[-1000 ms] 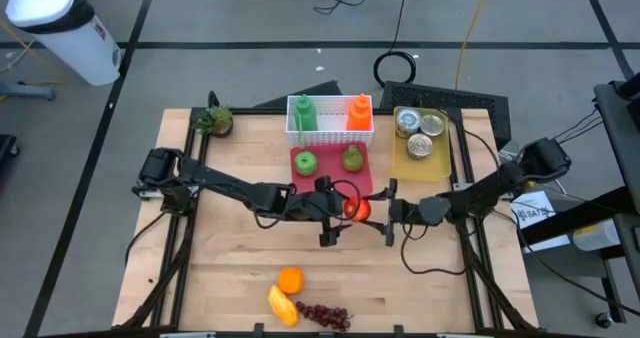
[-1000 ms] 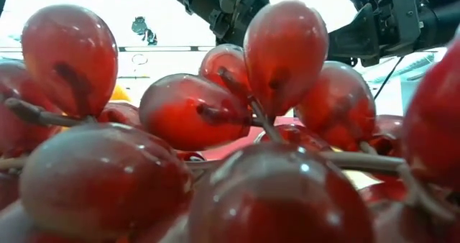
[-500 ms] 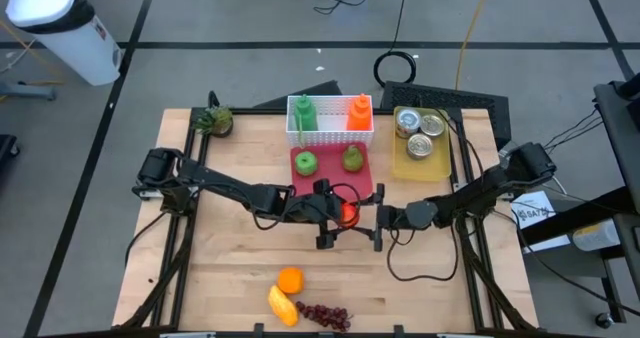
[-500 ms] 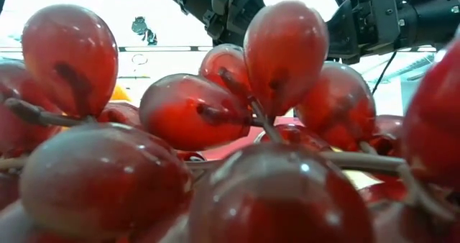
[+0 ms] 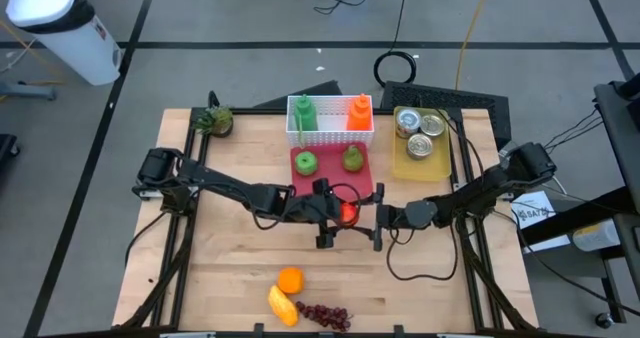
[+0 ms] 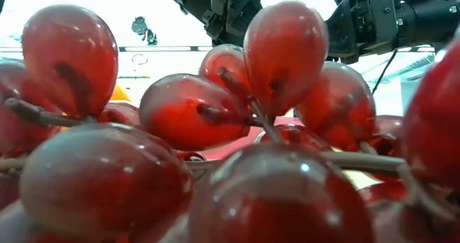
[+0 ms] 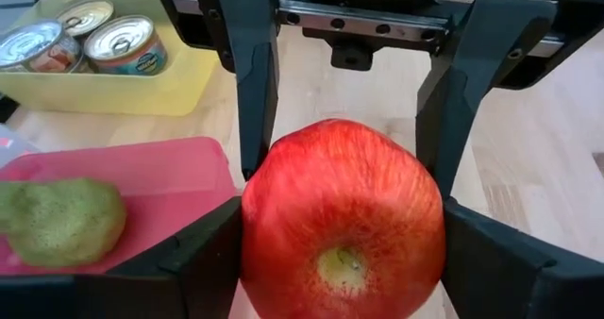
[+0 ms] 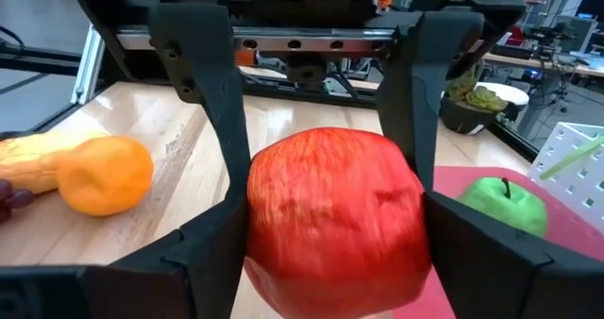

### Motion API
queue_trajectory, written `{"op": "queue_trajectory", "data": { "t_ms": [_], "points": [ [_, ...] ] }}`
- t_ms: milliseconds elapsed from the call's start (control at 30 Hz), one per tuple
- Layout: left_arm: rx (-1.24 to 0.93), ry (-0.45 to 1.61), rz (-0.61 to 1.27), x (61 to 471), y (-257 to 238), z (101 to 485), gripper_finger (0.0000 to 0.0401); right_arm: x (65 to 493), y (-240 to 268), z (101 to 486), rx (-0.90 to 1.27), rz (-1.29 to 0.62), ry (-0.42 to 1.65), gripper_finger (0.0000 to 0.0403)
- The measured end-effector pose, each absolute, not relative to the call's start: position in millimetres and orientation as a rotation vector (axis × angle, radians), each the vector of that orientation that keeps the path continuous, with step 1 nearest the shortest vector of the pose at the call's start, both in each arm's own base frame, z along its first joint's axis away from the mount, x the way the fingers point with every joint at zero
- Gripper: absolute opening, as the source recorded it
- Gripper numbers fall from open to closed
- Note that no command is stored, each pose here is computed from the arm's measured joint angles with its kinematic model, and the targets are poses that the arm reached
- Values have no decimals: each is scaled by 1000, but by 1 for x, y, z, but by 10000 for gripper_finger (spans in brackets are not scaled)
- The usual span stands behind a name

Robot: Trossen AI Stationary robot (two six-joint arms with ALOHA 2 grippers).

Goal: Pick & Place Food Item
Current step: Put the red apple into the red bin

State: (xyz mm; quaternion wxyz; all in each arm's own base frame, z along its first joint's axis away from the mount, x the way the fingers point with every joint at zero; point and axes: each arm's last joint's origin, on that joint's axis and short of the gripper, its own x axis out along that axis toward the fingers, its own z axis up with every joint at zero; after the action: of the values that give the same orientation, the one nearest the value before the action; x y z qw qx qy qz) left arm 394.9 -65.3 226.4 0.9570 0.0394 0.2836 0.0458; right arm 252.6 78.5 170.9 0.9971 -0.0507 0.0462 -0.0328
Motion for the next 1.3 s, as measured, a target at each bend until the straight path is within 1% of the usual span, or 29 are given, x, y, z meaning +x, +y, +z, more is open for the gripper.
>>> {"op": "queue_trajectory", "data": {
  "t_ms": [133, 267, 467, 567, 667, 867, 967, 1100, 1300],
  "points": [
    [71, 615, 151, 387, -62, 233, 293, 249, 77, 177, -104, -70, 69, 285],
    [102, 691, 265, 371, -49, 242, 292, 239, 75, 190, -64, -56, -1, 293],
    [75, 728, 347, 354, -27, 262, 293, 221, 69, 196, -50, -63, -30, 289],
    [36, 834, 381, 348, -6, 253, 292, 214, 66, 192, -27, -62, -21, 286],
    [-53, 867, 333, 350, 13, 249, 290, 211, 63, 188, -12, -72, -11, 286],
    [-177, 969, 323, 346, 47, 231, 289, 210, 62, 184, -14, -78, 5, 286],
    [-238, 999, 289, 346, 54, 226, 290, 210, 62, 184, -14, -74, 6, 284],
    [-257, 1062, 300, 348, 58, 211, 299, 210, 62, 184, -18, -77, 12, 283],
    [-290, 1143, 301, 355, 59, 184, 295, 210, 62, 184, -19, -77, 12, 283]
  ]
}}
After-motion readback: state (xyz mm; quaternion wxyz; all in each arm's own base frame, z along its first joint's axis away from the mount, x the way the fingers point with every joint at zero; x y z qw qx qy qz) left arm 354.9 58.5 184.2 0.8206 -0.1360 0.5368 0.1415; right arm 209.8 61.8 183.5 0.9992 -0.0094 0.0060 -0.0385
